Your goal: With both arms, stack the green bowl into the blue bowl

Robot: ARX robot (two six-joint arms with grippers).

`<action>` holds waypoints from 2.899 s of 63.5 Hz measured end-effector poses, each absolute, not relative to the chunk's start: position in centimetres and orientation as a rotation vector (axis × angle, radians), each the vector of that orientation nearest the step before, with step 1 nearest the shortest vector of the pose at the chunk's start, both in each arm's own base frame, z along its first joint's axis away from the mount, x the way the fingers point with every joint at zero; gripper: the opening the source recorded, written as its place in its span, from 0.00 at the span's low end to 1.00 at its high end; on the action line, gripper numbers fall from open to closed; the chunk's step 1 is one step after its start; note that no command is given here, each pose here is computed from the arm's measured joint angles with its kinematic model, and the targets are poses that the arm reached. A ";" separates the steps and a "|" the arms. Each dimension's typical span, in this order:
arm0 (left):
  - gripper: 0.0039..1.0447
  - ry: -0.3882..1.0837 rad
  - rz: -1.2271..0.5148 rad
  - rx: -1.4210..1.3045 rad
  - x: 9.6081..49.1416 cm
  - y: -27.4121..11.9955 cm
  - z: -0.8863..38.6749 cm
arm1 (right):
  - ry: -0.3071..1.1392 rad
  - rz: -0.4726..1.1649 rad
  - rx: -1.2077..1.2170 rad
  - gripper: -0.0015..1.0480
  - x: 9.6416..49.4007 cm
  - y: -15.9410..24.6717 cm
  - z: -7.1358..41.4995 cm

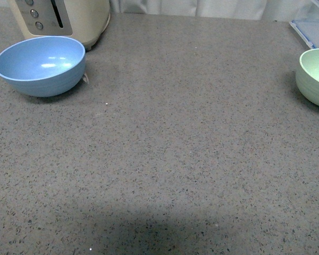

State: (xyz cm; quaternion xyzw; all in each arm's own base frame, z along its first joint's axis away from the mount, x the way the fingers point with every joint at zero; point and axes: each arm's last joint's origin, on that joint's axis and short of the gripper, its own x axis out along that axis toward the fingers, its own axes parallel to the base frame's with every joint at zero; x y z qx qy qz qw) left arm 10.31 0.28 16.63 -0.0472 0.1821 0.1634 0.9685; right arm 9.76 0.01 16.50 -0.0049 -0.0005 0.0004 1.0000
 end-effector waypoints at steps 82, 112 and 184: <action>0.94 0.690 0.477 -0.943 31.4 -0.9 15.4 | -0.001 0.003 -0.010 0.91 9.8 0.0 16.5; 0.67 0.694 0.462 -1.004 33.3 -0.4 15.5 | -0.001 0.003 -0.010 0.91 9.8 0.0 16.5; 0.04 1.002 -0.004 -0.399 30.4 -17.8 17.7 | -0.001 0.003 -0.010 0.91 9.8 0.0 16.5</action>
